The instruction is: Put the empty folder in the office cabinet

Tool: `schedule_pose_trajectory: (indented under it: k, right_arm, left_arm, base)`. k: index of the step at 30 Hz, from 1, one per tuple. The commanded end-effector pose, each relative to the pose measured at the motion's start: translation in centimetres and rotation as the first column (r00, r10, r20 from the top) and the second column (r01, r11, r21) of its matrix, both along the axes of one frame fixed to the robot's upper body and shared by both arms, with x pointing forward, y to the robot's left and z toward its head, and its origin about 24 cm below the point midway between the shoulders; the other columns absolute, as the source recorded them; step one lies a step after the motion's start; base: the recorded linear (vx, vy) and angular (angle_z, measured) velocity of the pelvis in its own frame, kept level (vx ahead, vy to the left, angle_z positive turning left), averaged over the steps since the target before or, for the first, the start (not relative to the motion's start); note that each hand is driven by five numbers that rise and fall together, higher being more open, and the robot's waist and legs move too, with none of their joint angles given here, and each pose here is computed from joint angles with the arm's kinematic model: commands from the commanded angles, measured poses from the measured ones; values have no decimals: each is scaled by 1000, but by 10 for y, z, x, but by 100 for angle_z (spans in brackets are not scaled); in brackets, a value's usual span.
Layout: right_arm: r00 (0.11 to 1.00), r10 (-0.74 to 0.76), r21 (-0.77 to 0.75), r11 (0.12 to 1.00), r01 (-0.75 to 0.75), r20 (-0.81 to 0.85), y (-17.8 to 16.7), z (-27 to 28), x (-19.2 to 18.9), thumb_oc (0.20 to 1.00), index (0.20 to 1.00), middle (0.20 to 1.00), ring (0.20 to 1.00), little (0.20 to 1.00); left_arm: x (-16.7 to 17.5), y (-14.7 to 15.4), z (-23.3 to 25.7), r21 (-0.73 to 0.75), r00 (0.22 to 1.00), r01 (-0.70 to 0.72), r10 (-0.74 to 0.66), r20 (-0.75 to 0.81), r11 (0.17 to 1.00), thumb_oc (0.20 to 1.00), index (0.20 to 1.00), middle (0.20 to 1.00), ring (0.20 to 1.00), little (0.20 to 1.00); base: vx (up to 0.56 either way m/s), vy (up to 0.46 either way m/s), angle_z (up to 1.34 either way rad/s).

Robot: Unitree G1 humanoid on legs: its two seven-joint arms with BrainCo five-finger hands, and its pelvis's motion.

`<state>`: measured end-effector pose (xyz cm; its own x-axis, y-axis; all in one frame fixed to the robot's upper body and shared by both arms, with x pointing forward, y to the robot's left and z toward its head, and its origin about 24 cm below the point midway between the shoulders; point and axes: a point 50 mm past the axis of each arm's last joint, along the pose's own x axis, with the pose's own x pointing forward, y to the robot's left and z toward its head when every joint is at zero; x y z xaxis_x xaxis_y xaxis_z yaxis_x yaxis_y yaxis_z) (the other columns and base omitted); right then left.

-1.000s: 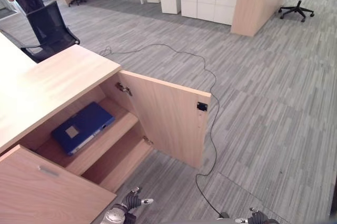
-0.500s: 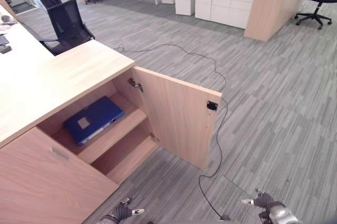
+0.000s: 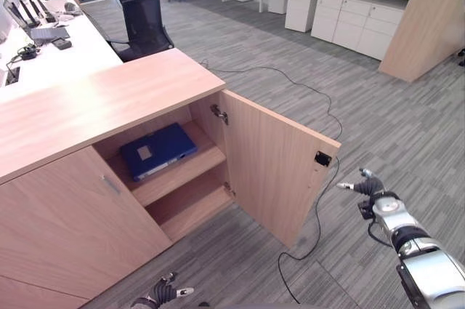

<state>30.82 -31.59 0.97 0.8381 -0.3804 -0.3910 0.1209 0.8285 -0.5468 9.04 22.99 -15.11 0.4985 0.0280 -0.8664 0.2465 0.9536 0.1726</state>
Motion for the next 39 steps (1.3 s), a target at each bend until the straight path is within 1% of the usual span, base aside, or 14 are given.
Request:
schedule_pose_trajectory:
  k: [1,7,11,21,23,25,26,30,31,32,33,34,35,39]
  right_arm:
    - [988,-61,-5,998,62,144,-12,39,22,1000,1000,1000,1000,1000]
    - [978,-80,-23,996,85,192,-17,65,35,1000,1000,1000,1000,1000]
    - [977,-88,-22,995,94,194,-17,68,37,1000,1000,1000,1000,1000]
    - [987,-41,-8,999,43,157,5,58,44,1000,1000,1000,1000,1000]
    - [988,-4,20,1000,1,155,21,51,48,1000,1000,1000,1000,1000]
    - [987,94,77,992,-105,133,60,30,51,1000,1000,1000,1000,1000]
    - [987,94,77,992,-105,133,60,30,51,1000,1000,1000,1000,1000]
    - [967,215,147,961,-234,136,103,8,44,1000,1000,1000,1000,1000]
    - [967,215,148,961,-234,135,103,7,44,1000,1000,1000,1000,1000]
    - [945,282,181,933,-310,163,124,2,40,1000,1000,1000,1000,1000]
    - [946,282,182,933,-310,162,125,2,39,1000,1000,1000,1000,1000]
    - [914,359,210,895,-394,187,146,-4,30,1000,1000,1000,1000,1000]
    - [888,415,208,868,-452,196,156,-6,24,1000,1000,1000,1000,1000]
    - [827,521,223,798,-560,213,174,-13,3,1000,1000,1000,1000,1000]
  left_arm:
    - [28,6,10,6,995,23,-23,92,1000,1000,1000,1000,1000,1000]
    - [34,3,14,-5,992,46,-45,118,999,1000,1000,1000,1000,1000]
    - [36,2,15,-1,991,61,-60,123,998,1000,1000,1000,1000,1000]
    - [44,-6,16,-1,984,113,-112,137,994,1000,1000,1000,1000,1000]
    - [44,-8,15,3,983,119,-118,137,993,1000,1000,1000,1000,1000]
    - [44,-6,15,17,985,102,-104,135,995,1000,1000,1000,1000,1000]
    - [44,-6,15,17,985,102,-104,135,995,1000,1000,1000,1000,1000]
    - [47,-2,16,35,987,69,-74,146,997,1000,1000,1000,1000,1000]
    - [47,-2,16,35,987,69,-74,145,997,1000,1000,1000,1000,1000]
    - [47,1,16,47,987,50,-57,150,998,1000,1000,1000,1000,1000]
    - [47,1,16,47,987,50,-57,149,998,1000,1000,1000,1000,1000]
    - [47,3,17,55,987,33,-41,154,998,1000,1000,1000,1000,1000]
    - [47,5,17,57,987,18,-27,156,998,1000,1000,1000,1000,1000]
    - [44,10,17,68,988,-20,9,157,998,1000,1000,1000,1000,1000]
  base:
    - [-6,20,15]
    - [-10,15,19]
    - [-7,3,17]
    - [-2,4,9]
    - [-8,10,7]
    - [0,0,0]
    - [0,0,0]
    - [-19,-3,-4]
    - [-26,-7,-10]
    - [-17,-4,-8]
    - [-34,-18,-4]
    - [0,0,0]
    - [-24,-34,-3]
    - [-5,-10,0]
